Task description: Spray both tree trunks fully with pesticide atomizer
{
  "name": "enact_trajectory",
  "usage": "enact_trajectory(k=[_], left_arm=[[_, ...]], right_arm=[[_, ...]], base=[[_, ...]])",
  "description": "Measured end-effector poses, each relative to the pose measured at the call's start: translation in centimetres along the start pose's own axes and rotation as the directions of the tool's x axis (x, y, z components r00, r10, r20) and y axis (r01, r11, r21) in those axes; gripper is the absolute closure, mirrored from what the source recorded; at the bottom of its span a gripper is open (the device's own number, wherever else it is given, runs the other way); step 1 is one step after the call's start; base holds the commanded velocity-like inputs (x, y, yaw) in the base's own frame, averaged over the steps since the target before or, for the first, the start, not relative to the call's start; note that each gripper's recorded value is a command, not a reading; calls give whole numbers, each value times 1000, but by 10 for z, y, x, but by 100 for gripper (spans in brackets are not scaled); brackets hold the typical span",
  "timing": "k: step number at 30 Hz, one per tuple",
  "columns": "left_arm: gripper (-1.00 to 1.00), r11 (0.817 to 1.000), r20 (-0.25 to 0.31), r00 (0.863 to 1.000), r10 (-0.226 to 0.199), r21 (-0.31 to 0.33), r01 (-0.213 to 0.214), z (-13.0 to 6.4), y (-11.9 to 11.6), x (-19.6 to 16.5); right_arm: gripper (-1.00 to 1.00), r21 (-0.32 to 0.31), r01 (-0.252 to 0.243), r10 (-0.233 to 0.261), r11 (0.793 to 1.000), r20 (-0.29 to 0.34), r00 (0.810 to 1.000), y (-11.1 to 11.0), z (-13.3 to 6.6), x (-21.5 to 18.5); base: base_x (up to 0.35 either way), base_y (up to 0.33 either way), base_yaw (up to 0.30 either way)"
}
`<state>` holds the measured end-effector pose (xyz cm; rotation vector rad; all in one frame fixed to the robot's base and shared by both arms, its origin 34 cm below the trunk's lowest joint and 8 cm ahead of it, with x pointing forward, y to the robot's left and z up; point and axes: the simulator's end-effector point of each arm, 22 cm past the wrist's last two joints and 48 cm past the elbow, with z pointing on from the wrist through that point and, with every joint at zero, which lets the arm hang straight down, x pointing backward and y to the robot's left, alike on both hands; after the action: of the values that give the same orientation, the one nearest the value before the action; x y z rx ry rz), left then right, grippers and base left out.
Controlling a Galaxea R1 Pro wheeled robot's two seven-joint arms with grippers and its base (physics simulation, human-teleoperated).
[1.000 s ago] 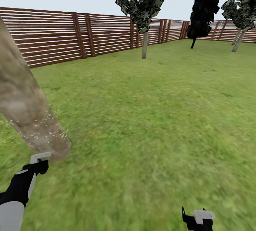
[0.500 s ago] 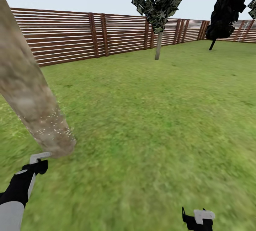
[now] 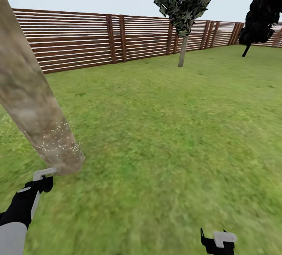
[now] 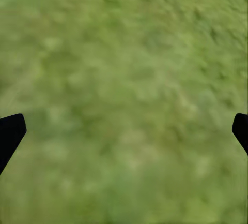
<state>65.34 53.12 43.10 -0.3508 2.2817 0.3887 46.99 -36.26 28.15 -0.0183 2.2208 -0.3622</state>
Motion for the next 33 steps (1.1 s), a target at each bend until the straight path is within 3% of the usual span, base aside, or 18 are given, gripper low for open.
enact_trajectory(k=[4, 6, 9, 11, 12, 14, 18, 22, 25, 27, 30, 33], left_arm=[[100, 999, 5, 1000, -16, 48, 15, -1, -38, -4], [100, 997, 69, 998, -2, 71, -3, -10, -59, -36], [100, 999, 67, 998, 4, 54, -8, -18, -50, -57], [100, 1000, 71, 997, 15, 16, -16, -20, -25, -67], [100, 1000, 73, 997, 17, 18, -18, -21, -25, -69], [100, 998, 79, 996, 31, 54, -36, -23, -51, -72], [100, 997, 83, 995, 48, 53, -53, -23, -51, -74], [100, 994, 124, 991, 54, 85, -65, -47, -84, -114], [100, 997, 161, 986, 52, 47, -60, -59, -64, -146], [100, 999, 167, 985, 41, 1, -42, -58, -22, -155], [100, 999, 169, 986, 14, 38, -21, -58, -27, -156], [100, 998, 216, 976, -6, 55, -7, -68, -37, -179]], right_arm=[[-100, 1, -1, 1, 1000, 0, 1000, 0, 0, 0], [-100, 1, -1, 1, 1000, 0, 1000, 0, 0, 0], [-100, 0, -1, 1, 1000, 1, 1000, 0, 0, 0], [-100, 1, -1, 1, 1000, 0, 1000, -1, 0, 0], [-100, 3, 0, 0, 1000, 0, 1000, -2, 0, 0], [-100, 4, 0, 0, 1000, 0, 1000, -3, 0, 0], [-100, 4, 1, -1, 1000, 0, 1000, -3, 0, 0], [-100, 4, 0, 0, 1000, 0, 1000, -3, 0, 0], [-100, 3, 1, -1, 1000, 0, 1000, -2, 0, 0], [-100, 3, 1, -1, 1000, 0, 1000, -2, 0, 0], [-100, 3, 0, 0, 1000, 0, 1000, -2, 0, 0], [-100, 3, -1, 1, 1000, 0, 1000, -2, 0, 0]], base=[[0, 0, 278], [0, 0, 271], [0, 0, 156], [0, 0, 17], [0, 0, 2], [-78, 0, 0], [-105, 0, 0], [-4, 0, 0], [0, 0, 0], [0, 0, 0], [0, 0, 81], [0, 0, 257]])
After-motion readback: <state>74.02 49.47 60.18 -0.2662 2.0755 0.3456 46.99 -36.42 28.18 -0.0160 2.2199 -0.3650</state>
